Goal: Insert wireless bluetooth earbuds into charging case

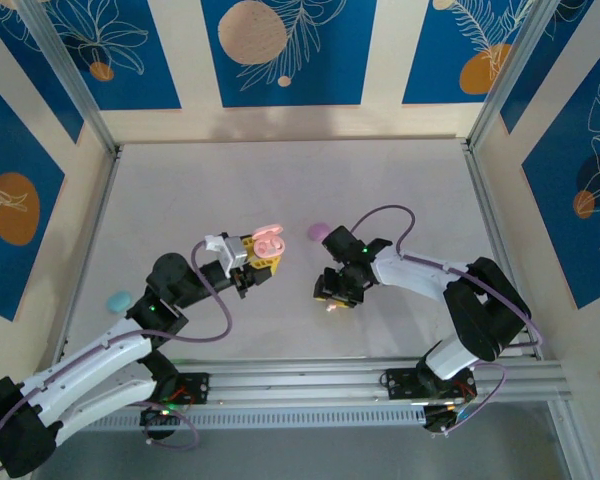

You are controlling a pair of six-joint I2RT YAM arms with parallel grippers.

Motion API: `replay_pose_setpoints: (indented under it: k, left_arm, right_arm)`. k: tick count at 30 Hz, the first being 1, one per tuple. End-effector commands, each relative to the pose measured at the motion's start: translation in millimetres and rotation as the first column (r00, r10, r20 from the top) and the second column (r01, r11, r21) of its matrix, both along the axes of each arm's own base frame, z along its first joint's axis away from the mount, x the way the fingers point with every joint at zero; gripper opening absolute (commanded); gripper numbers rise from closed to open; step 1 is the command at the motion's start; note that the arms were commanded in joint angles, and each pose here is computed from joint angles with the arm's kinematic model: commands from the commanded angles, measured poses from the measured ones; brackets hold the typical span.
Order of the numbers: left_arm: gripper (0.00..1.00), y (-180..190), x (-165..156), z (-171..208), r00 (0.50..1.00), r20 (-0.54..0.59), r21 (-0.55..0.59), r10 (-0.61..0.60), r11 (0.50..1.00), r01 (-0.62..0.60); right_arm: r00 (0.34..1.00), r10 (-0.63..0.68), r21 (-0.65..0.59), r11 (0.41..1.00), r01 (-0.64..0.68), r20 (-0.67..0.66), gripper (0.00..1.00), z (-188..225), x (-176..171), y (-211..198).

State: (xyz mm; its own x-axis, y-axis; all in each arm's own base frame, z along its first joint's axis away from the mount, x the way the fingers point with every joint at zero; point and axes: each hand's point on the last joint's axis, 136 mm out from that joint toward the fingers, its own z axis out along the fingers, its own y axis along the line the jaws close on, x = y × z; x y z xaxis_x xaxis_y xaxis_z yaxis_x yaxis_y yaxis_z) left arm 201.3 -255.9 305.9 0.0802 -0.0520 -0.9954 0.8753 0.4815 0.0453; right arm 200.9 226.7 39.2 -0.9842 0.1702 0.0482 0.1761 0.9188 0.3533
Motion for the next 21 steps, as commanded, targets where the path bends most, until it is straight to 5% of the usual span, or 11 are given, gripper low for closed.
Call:
replay_pose_setpoints:
  k: [1, 21]
  left_arm:
    - [0.3, 0.3, 0.0, 13.2, 0.999, 0.037, -0.013, 0.002, 1.0, -0.001]
    - [0.3, -0.8, 1.1, 9.2, 1.0, 0.026, -0.016, 0.0, 1.0, 0.0]
  right_arm:
    - [0.998, -0.052, -0.028, 0.998, 0.051, -0.041, 0.5, -7.7, -5.3, -5.7]
    - [1.0, -0.013, -0.057, 0.998, 0.012, -0.008, 0.47, -17.2, 5.1, -1.9]
